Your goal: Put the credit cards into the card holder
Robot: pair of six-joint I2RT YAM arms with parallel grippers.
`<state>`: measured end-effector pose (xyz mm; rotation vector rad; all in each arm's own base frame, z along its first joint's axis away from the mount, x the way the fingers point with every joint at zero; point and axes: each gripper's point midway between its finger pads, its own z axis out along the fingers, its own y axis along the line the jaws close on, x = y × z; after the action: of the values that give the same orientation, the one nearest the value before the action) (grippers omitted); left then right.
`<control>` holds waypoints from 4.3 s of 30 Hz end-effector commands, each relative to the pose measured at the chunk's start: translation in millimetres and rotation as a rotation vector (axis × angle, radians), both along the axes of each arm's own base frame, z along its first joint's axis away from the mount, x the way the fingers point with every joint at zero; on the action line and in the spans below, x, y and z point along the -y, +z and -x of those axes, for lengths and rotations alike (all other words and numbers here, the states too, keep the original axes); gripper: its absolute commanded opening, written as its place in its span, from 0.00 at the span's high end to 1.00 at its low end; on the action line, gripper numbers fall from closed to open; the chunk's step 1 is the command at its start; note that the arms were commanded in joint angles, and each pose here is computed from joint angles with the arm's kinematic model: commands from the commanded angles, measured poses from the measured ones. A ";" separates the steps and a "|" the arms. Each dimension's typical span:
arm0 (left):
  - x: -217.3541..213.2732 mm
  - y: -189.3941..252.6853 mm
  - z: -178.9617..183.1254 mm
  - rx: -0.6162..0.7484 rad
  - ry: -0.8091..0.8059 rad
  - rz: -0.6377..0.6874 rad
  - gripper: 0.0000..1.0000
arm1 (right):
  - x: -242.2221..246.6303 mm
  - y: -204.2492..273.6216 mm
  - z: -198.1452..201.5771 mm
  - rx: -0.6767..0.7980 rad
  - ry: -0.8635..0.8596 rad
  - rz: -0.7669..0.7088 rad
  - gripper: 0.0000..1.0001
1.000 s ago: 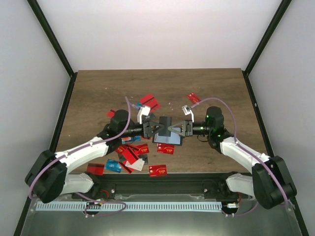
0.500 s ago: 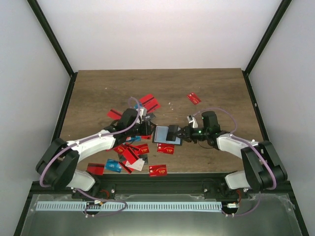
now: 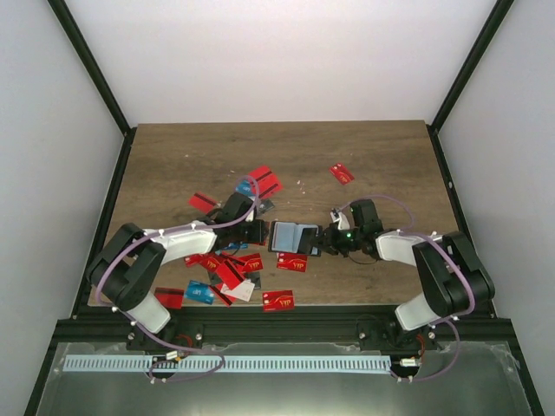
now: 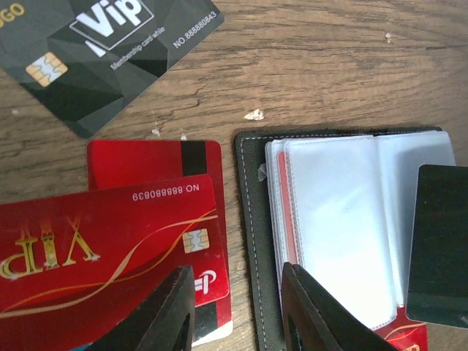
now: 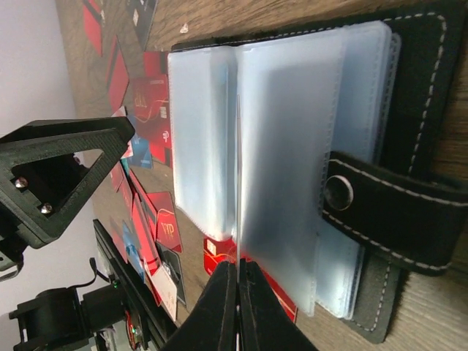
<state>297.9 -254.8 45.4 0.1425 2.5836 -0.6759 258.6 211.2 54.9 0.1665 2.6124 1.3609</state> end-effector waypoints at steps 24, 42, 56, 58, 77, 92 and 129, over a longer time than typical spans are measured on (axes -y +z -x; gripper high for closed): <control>9.2 -15.0 -5.1 -0.035 -0.063 -0.031 0.79 | -15.8 10.0 -25.1 0.043 0.053 -0.056 0.99; 12.3 -21.8 2.0 -0.066 -0.090 -0.020 0.82 | -22.0 4.0 -27.8 0.008 0.062 -0.097 0.99; 15.3 -28.4 6.4 -0.091 -0.110 -0.011 0.83 | -28.1 -0.7 -31.0 -0.016 0.079 -0.134 0.99; 15.3 -28.7 6.6 -0.091 -0.111 -0.012 0.84 | -28.2 -0.1 -30.7 -0.014 0.079 -0.134 0.99; 16.3 -30.2 9.7 -0.105 -0.113 -0.001 0.84 | -23.3 2.2 -29.9 0.011 0.040 -0.123 0.99; 18.1 -28.1 12.3 -0.107 -0.116 0.005 0.85 | -33.2 -11.5 -21.4 -0.062 0.054 -0.143 0.99; 22.6 -33.7 20.6 -0.128 -0.142 0.013 0.89 | -82.8 -22.1 -30.3 -0.109 0.147 -0.197 0.99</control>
<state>288.4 -274.0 20.6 0.2606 2.6750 -0.7508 288.9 282.3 36.5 0.1026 2.6008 1.6989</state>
